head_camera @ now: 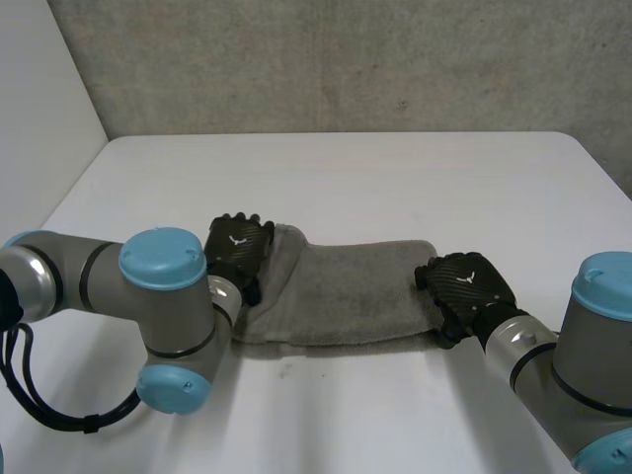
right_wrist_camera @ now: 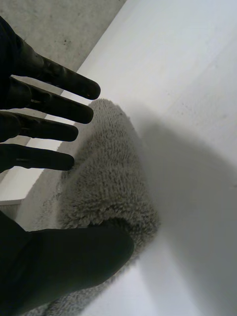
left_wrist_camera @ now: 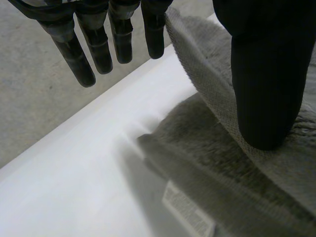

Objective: Fold the towel.

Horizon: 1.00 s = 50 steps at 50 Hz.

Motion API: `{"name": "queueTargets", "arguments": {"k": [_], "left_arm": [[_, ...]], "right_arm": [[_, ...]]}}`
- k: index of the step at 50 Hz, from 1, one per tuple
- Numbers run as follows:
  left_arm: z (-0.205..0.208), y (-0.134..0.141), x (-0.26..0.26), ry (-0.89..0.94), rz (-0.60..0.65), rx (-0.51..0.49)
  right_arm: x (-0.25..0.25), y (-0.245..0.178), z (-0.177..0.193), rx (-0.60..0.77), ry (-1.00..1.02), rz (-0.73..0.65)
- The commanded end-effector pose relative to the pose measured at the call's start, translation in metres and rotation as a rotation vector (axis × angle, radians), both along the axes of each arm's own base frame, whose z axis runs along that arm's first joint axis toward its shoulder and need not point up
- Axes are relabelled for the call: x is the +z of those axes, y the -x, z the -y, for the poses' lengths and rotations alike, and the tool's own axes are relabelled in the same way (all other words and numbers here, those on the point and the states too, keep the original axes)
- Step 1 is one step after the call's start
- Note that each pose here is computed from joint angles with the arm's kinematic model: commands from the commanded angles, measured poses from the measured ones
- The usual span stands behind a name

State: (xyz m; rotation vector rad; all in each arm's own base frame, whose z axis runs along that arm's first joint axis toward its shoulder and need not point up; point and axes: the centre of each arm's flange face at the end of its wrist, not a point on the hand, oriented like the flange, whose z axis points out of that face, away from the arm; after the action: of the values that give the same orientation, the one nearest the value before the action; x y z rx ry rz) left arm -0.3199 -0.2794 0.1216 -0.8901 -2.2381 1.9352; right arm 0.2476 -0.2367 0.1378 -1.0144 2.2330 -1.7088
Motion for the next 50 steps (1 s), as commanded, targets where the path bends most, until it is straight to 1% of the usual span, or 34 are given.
{"name": "queueTargets", "arguments": {"k": [1,9,12,14,15,16,17,18,19,20,22,23,25,26,27,28,30,31,33,34,35,37,39,41,42,43,44,46,47,49,50], "left_arm": [[-0.002,-0.007,0.009,0.033,0.034,0.015],[-0.012,-0.014,0.041,0.088,-0.002,0.018],[-0.016,-0.020,0.049,0.093,-0.005,0.026],[-0.019,-0.025,0.051,0.090,-0.002,0.034],[-0.020,-0.029,0.053,0.088,-0.001,0.043],[-0.020,-0.030,0.053,0.088,-0.001,0.043],[-0.022,-0.036,0.056,0.086,-0.003,0.052],[-0.023,-0.042,0.059,0.086,-0.005,0.063],[-0.023,-0.042,0.059,0.086,-0.005,0.064],[-0.025,-0.046,0.063,0.091,-0.009,0.070],[-0.028,-0.050,0.066,0.093,-0.012,0.074],[-0.030,-0.053,0.068,0.094,-0.013,0.077],[-0.032,-0.055,0.069,0.095,-0.015,0.082],[-0.032,-0.058,0.071,0.097,-0.018,0.089],[-0.032,-0.058,0.071,0.097,-0.018,0.090],[-0.032,-0.062,0.073,0.098,-0.018,0.097],[-0.031,-0.065,0.077,0.107,-0.023,0.106],[-0.031,-0.068,0.081,0.116,-0.029,0.118],[-0.029,-0.072,0.084,0.123,-0.033,0.130],[-0.028,-0.075,0.087,0.129,-0.039,0.141],[-0.028,-0.075,0.087,0.129,-0.039,0.142],[-0.027,-0.077,0.088,0.132,-0.049,0.147],[-0.027,-0.077,0.091,0.131,-0.074,0.152],[-0.026,-0.077,0.092,0.131,-0.090,0.154],[-0.025,-0.076,0.094,0.133,-0.105,0.154],[-0.025,-0.076,0.094,0.133,-0.105,0.154],[-0.024,-0.076,0.096,0.133,-0.120,0.156],[-0.023,-0.073,0.099,0.138,-0.137,0.148],[-0.022,-0.071,0.103,0.145,-0.155,0.140],[-0.020,-0.067,0.106,0.151,-0.176,0.127],[-0.019,-0.063,0.110,0.151,-0.203,0.108]], "right_arm": [[0.000,0.000,0.000,-0.015,-0.024,0.036],[-0.006,0.003,0.005,-0.024,-0.023,0.021],[0.002,0.002,0.011,-0.025,0.023,0.005],[0.013,-0.001,0.019,-0.010,0.105,-0.061],[0.013,-0.001,0.019,-0.010,0.105,-0.061],[0.020,-0.004,0.021,0.009,0.159,-0.103],[0.020,-0.004,0.021,0.009,0.160,-0.103],[0.029,-0.008,0.025,0.020,0.223,-0.146],[0.037,-0.016,0.024,0.052,0.280,-0.178],[0.038,-0.016,0.024,0.053,0.281,-0.178],[0.056,-0.054,0.000,0.188,0.405,-0.196],[0.056,-0.054,0.000,0.188,0.405,-0.196],[0.065,-0.093,-0.030,0.326,0.482,-0.172],[0.065,-0.094,-0.030,0.326,0.482,-0.172],[0.058,-0.110,-0.042,0.390,0.484,-0.165],[0.058,-0.110,-0.042,0.391,0.484,-0.165],[0.042,-0.138,-0.066,0.507,0.477,-0.159],[0.041,-0.139,-0.066,0.508,0.477,-0.159],[0.014,-0.160,-0.097,0.651,0.446,-0.169],[0.013,-0.160,-0.097,0.652,0.446,-0.169],[0.001,-0.165,-0.108,0.702,0.436,-0.182],[-0.008,-0.168,-0.113,0.729,0.438,-0.200],[-0.008,-0.169,-0.112,0.725,0.450,-0.204],[0.009,-0.171,-0.107,0.679,0.471,-0.171],[0.009,-0.171,-0.107,0.679,0.471,-0.171],[0.026,-0.169,-0.100,0.621,0.473,-0.130],[0.026,-0.169,-0.100,0.621,0.473,-0.130],[0.059,-0.151,-0.068,0.448,0.427,-0.014],[0.059,-0.151,-0.068,0.447,0.426,-0.013],[0.088,-0.127,-0.040,0.291,0.355,0.124],[0.088,-0.127,-0.040,0.290,0.355,0.125]]}}
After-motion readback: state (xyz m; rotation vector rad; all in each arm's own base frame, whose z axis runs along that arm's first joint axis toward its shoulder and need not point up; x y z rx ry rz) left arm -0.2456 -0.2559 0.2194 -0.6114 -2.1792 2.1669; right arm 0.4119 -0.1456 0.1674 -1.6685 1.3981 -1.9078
